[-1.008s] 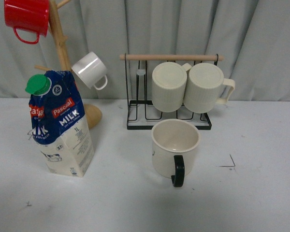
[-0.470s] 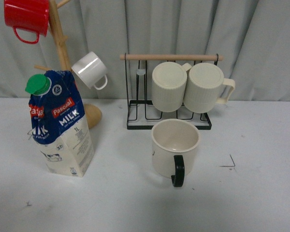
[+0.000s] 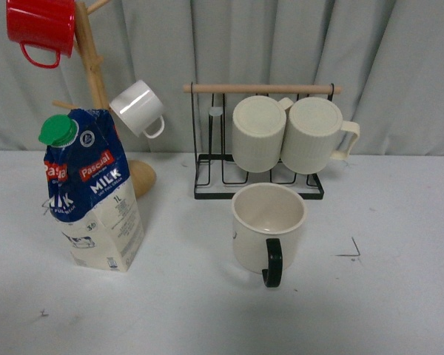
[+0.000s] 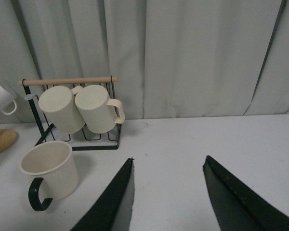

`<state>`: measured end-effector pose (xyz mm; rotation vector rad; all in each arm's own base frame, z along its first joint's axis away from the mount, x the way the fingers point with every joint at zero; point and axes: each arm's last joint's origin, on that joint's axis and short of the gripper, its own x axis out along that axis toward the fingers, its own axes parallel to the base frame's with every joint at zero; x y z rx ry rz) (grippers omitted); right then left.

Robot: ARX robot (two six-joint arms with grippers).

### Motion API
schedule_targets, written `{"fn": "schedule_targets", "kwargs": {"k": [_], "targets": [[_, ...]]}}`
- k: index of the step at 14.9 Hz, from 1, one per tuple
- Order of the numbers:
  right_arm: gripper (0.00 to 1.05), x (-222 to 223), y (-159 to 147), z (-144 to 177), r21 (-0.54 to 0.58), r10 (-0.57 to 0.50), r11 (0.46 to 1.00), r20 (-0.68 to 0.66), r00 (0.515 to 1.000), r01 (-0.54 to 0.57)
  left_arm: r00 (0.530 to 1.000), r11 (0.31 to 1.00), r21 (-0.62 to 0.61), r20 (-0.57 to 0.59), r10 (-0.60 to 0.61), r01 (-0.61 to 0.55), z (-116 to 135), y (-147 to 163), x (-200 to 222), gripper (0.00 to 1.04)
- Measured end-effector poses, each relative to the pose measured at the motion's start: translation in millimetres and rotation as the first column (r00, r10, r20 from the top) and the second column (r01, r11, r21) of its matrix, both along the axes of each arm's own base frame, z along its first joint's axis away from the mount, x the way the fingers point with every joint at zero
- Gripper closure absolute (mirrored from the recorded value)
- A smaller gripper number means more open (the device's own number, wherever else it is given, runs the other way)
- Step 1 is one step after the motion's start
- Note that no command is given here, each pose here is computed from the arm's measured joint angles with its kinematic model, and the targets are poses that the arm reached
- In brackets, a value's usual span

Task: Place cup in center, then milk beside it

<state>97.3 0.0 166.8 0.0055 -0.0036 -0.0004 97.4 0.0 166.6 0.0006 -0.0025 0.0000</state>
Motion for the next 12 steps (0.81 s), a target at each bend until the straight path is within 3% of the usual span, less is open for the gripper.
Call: {"fn": "schedule_targets", "kwargs": {"k": [5, 7, 12], "targets": [[0.05, 0.0, 0.0, 0.0, 0.000, 0.000, 1.000, 0.000, 1.000, 0.000, 0.999, 1.000, -0.006, -0.039, -0.003, 0.002, -1.4, 0.1, -0.1, 0.07], [0.07, 0.0, 0.0, 0.0, 0.000, 0.001, 1.000, 0.000, 1.000, -0.001, 0.939, 0.998, -0.060, -0.343, -0.039, 0.020, 6.5, 0.2, 7.5, 0.07], [0.06, 0.0, 0.0, 0.0, 0.000, 0.000, 1.000, 0.000, 1.000, 0.000, 0.952, 0.984, -0.097, -0.254, -0.171, 0.151, 43.7, 2.2, 56.2, 0.07]]}}
